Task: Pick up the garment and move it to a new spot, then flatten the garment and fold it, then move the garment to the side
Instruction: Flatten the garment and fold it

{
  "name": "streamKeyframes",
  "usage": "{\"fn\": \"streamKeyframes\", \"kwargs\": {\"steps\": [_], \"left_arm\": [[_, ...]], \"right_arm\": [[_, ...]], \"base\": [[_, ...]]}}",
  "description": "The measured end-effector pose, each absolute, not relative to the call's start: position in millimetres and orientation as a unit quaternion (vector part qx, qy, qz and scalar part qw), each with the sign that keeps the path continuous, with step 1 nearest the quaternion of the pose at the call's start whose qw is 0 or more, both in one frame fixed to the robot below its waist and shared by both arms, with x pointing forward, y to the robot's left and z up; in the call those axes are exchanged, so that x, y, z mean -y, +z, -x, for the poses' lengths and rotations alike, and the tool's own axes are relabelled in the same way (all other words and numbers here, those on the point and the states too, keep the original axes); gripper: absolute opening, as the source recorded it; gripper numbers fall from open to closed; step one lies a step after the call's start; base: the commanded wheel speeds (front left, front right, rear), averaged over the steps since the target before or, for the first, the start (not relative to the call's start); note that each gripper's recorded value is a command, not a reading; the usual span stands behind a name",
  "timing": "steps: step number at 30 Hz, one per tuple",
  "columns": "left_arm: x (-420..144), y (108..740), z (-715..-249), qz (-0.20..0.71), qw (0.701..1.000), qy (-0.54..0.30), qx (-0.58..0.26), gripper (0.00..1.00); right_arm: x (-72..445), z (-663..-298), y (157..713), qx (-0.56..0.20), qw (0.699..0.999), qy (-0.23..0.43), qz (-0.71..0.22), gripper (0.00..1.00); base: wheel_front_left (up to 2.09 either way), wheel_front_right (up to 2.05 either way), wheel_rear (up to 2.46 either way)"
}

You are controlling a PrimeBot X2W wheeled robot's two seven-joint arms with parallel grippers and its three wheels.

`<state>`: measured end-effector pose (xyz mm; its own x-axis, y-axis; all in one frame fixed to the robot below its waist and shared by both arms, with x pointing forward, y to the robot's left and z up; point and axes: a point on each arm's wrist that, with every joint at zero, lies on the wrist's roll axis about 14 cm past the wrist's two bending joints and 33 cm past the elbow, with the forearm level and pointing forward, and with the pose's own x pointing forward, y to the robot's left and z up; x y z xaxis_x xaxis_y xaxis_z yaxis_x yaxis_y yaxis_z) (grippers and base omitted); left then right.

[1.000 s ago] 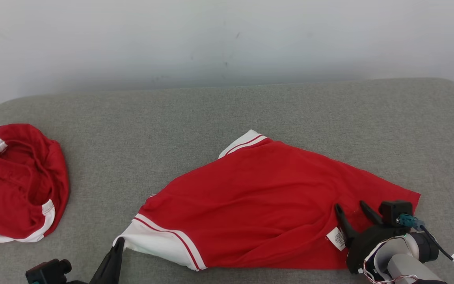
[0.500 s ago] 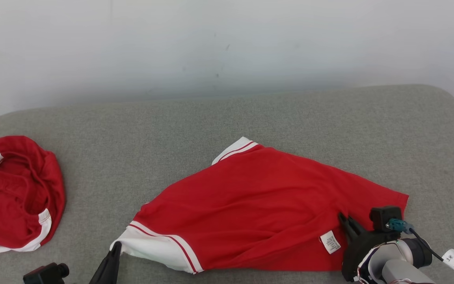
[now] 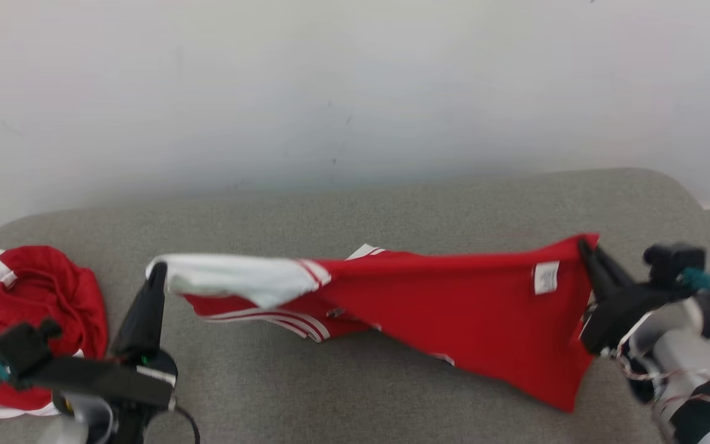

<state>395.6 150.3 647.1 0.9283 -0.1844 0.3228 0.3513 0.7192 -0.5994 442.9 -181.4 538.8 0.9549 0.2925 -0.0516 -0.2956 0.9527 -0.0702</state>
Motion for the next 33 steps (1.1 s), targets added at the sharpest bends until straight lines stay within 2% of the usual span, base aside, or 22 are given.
{"fn": "streamKeyframes", "kwargs": {"steps": [6,7,17,24,33], "left_arm": [[-131,733,-390,0.334,0.898,-0.223,0.179,0.00],[-131,733,-390,0.334,0.898,-0.223,0.179,0.00],[-111,841,-369,0.329,0.861,-0.309,0.237,0.00],[-108,902,-353,0.324,0.836,-0.336,0.287,0.00],[-98,919,-364,0.311,0.841,-0.344,0.278,0.00]], "right_arm": [[199,-441,642,0.076,0.985,0.149,0.036,0.00],[199,-441,642,0.076,0.985,0.149,0.036,0.00],[207,-406,767,0.164,0.971,0.173,-0.008,0.00],[215,-394,818,0.199,0.965,0.170,0.013,0.00],[207,-392,831,0.195,0.964,0.181,0.016,0.00]], "base": [[0.00,0.00,0.00],[0.00,0.00,0.00],[0.00,0.00,0.00],[0.00,0.00,0.00],[0.00,0.00,0.00]]}}
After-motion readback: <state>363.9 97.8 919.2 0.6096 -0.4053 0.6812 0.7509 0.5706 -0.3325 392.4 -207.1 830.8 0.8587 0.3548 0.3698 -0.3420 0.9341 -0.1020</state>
